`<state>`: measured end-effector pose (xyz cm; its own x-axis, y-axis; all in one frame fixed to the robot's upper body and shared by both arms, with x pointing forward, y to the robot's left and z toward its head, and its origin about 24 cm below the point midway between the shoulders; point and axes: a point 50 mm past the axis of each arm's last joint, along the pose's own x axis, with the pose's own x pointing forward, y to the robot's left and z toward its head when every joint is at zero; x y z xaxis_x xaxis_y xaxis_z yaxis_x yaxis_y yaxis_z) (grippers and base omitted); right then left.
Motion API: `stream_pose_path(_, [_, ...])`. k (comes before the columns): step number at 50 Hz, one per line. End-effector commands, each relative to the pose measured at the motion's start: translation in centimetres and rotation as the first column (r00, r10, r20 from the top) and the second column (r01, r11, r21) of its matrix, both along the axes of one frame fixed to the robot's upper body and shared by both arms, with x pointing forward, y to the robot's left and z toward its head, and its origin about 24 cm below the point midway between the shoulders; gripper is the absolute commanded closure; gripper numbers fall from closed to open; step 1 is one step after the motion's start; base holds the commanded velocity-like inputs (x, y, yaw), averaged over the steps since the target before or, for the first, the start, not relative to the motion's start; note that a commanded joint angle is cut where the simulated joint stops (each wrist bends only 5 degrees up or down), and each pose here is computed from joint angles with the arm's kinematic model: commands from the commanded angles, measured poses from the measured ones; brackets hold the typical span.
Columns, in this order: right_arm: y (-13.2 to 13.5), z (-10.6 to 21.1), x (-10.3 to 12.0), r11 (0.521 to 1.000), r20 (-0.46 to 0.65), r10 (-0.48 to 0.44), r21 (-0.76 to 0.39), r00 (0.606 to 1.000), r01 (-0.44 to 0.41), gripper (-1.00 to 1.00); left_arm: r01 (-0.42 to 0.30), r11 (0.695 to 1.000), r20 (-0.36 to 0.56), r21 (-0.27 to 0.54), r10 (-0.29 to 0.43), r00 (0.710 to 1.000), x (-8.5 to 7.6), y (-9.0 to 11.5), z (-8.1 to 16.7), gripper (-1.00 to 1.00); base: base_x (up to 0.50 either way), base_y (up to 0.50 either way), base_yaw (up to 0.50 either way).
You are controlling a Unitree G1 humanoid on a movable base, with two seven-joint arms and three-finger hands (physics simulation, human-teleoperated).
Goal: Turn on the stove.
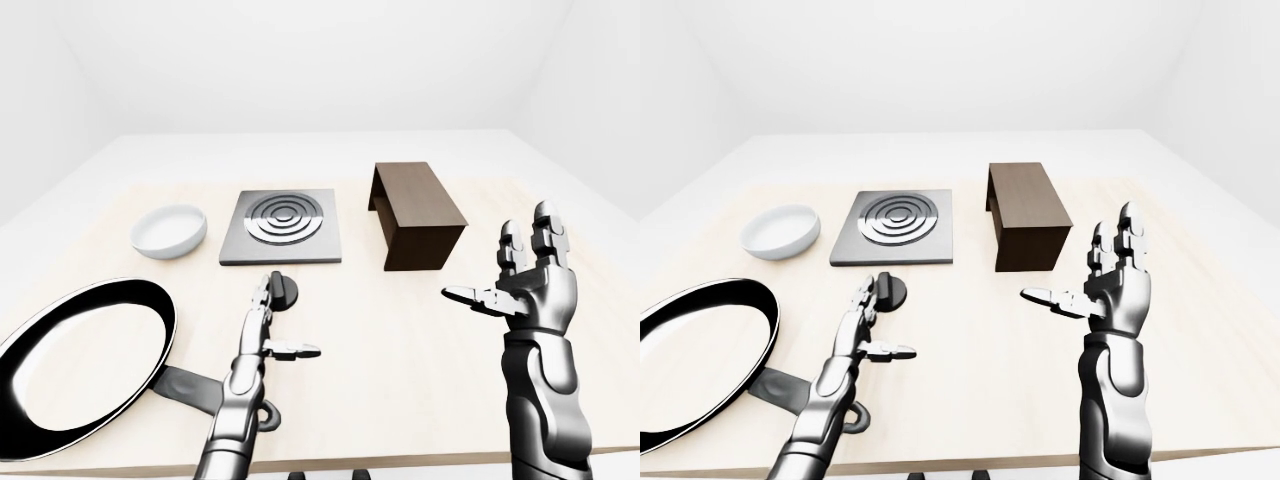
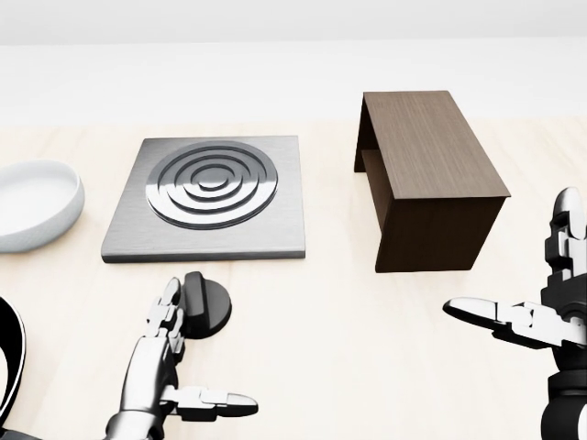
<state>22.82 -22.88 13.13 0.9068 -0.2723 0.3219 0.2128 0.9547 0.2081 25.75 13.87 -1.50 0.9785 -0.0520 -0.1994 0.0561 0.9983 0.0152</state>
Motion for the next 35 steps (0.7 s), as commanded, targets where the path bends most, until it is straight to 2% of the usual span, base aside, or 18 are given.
stream_pose_path(1, [0.1,0.1,0.0,1.0,0.003,0.001,-0.002,1.0,-0.001,-1.0,0.056,0.998,0.019,-0.011,-0.055,0.998,-1.4,-1.5,0.3,-1.0,0.0,0.0,0.0])
stream_pose_path(3, [0.1,-0.1,0.1,1.0,-0.004,0.004,-0.001,1.0,-0.004,-1.0,0.095,0.995,0.059,-0.012,-0.094,0.994,-2.2,-2.6,1.1,-1.0,0.0,0.0,0.0])
stream_pose_path(6, [0.1,-0.1,0.0,1.0,-0.005,0.004,-0.001,1.0,-0.004,-1.0,0.108,0.994,0.071,-0.014,-0.107,0.992,-2.5,-2.9,1.4,-1.0,0.0,0.0,0.0])
stream_pose_path(18, [0.1,-0.3,0.1,1.0,-0.015,0.007,0.0,1.0,-0.007,-1.0,0.148,0.989,0.098,-0.013,-0.146,0.984,-3.2,-4.0,2.0,-1.0,0.0,0.0,0.0])
stream_pose_path(22, [0.2,-0.4,0.1,1.0,-0.016,0.008,-0.001,1.0,-0.008,-1.0,0.15,0.989,0.093,-0.007,-0.149,0.984,-2.8,-4.2,1.9,-1.0,0.0,0.0,0.0])
stream_pose_path(24, [0.1,-0.4,0.1,1.0,-0.017,0.008,0.001,1.0,-0.008,-1.0,0.148,0.989,0.089,-0.003,-0.147,0.985,-2.3,-4.2,1.8,-1.0,0.0,0.0,0.0])
stream_pose_path(27, [0.2,-0.4,0.1,1.0,-0.017,0.009,0.0,1.0,-0.009,-1.0,0.124,0.992,0.07,0.004,-0.124,0.99,-0.5,-3.8,1.5,-1.0,0.0,0.0,0.0])
stream_pose_path(35, [0.2,-0.2,0.1,1.0,-0.009,0.009,-0.001,1.0,-0.009,-1.0,0.1,0.994,-0.064,0.041,-0.097,0.993,3.5,-3.9,-0.3,-1.0,0.0,0.0,0.0])
